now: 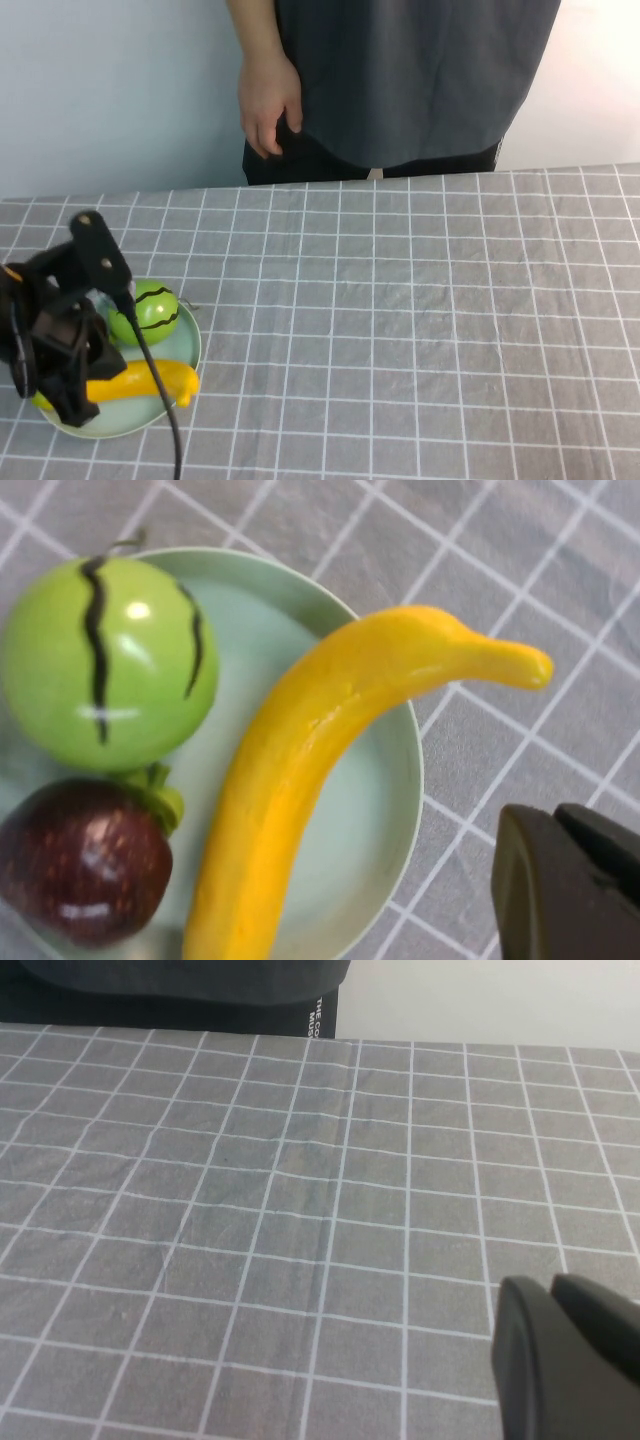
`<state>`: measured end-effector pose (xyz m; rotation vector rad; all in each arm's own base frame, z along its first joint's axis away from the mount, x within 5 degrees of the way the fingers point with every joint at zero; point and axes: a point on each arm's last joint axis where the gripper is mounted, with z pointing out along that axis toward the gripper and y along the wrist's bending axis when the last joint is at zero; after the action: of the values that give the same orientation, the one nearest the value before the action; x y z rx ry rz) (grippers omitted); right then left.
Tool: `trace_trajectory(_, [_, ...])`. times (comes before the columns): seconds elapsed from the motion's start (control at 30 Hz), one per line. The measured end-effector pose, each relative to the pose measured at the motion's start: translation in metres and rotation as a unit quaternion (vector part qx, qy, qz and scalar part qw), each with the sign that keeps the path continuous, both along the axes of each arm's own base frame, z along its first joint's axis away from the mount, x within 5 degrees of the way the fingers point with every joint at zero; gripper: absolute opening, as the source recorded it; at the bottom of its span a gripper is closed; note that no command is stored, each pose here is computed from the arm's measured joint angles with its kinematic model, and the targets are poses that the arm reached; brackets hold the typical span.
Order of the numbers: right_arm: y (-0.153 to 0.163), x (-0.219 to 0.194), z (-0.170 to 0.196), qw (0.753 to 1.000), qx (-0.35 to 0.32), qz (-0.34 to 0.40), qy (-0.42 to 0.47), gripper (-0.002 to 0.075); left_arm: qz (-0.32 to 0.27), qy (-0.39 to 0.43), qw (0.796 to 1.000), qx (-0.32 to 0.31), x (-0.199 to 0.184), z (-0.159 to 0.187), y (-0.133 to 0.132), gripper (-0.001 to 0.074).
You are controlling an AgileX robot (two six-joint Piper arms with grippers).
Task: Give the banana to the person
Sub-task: Pick up the banana
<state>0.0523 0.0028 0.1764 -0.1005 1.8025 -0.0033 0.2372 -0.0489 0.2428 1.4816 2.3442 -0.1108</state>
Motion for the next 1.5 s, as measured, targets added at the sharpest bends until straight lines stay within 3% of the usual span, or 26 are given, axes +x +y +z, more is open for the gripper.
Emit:
trace_trajectory(0.17, [0.0,0.0,0.0,1.0,0.0,0.0,0.0,-0.0006,-0.07,0.024,0.997,0.032,0.01,-0.022,0.001,0.0006])
trace_trajectory(0.23, [0.0,0.0,0.0,1.0,0.0,0.0,0.0,-0.0006,-0.08,0.035,0.995,0.051,0.014,-0.031,0.003,0.0042])
trace_trajectory(0.47, [0.0,0.0,0.0,1.0,0.0,0.0,0.0,-0.0006,-0.075,0.03,0.991,0.102,0.029,-0.049,0.01,0.0369])
trace_trajectory(0.57, [0.0,0.0,0.0,1.0,0.0,0.0,0.0,-0.0006,-0.078,0.024,0.988,0.128,0.033,-0.054,0.015,0.0426])
trace_trajectory(1.07, [0.0,0.0,0.0,1.0,0.0,0.0,0.0,-0.0006,-0.15,0.048,0.967,0.199,0.051,-0.1,0.023,0.0449])
trace_trajectory(1.5, [0.0,0.0,0.0,1.0,0.0,0.0,0.0,-0.0006,-0.167,0.029,0.963,0.208,0.061,-0.117,0.022,0.0449])
